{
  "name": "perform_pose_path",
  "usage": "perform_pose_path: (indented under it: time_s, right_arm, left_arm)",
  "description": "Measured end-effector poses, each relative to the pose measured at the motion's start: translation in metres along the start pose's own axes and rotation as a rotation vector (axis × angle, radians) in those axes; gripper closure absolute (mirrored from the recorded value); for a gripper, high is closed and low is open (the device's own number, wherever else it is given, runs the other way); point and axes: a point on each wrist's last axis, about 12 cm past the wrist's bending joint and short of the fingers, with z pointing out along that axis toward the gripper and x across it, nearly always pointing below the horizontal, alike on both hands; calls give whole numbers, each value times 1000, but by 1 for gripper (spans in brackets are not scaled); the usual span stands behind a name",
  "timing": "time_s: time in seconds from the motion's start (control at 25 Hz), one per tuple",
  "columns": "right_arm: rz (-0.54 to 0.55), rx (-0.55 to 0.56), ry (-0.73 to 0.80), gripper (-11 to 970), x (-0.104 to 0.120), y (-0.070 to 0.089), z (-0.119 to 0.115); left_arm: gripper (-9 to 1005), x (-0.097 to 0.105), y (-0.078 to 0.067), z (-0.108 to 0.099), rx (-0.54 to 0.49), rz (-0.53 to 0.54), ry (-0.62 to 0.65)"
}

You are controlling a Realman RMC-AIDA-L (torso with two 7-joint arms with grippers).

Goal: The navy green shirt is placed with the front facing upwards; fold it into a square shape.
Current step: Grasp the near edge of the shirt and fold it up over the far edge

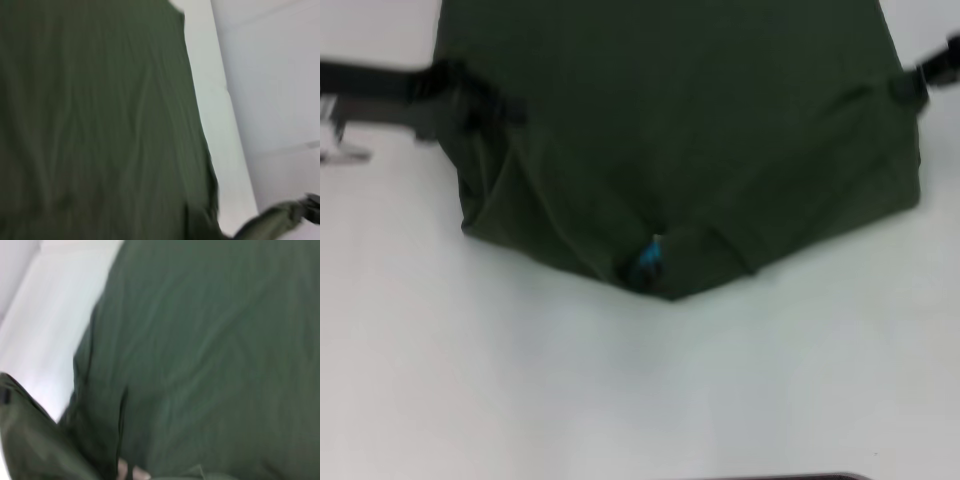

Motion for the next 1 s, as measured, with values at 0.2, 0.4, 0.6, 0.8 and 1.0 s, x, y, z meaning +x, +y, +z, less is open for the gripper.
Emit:
perform_pose_path:
  time_s: [0.2, 0.4, 0.6, 0.8, 1.0]
  right_arm:
    - [2, 20, -95, 947, -19, 5, 8]
    - [24, 67, -174, 947, -24, -1, 21]
    - [55, 133, -260, 947, -25, -13, 24]
    - [82, 156, -354, 948, -29, -22, 25]
    - [78, 175, -419, 948, -32, -27, 31]
  left_arm:
    - [989, -33, -17, 26, -58, 55, -113]
    - [989, -47, -19, 45, -116, 66, -216]
    - [988, -54, -14, 52, -176, 63, -308]
    - [988, -57, -7, 58, -221, 51, -361]
    - [988, -61, -7, 65, -256, 58, -413]
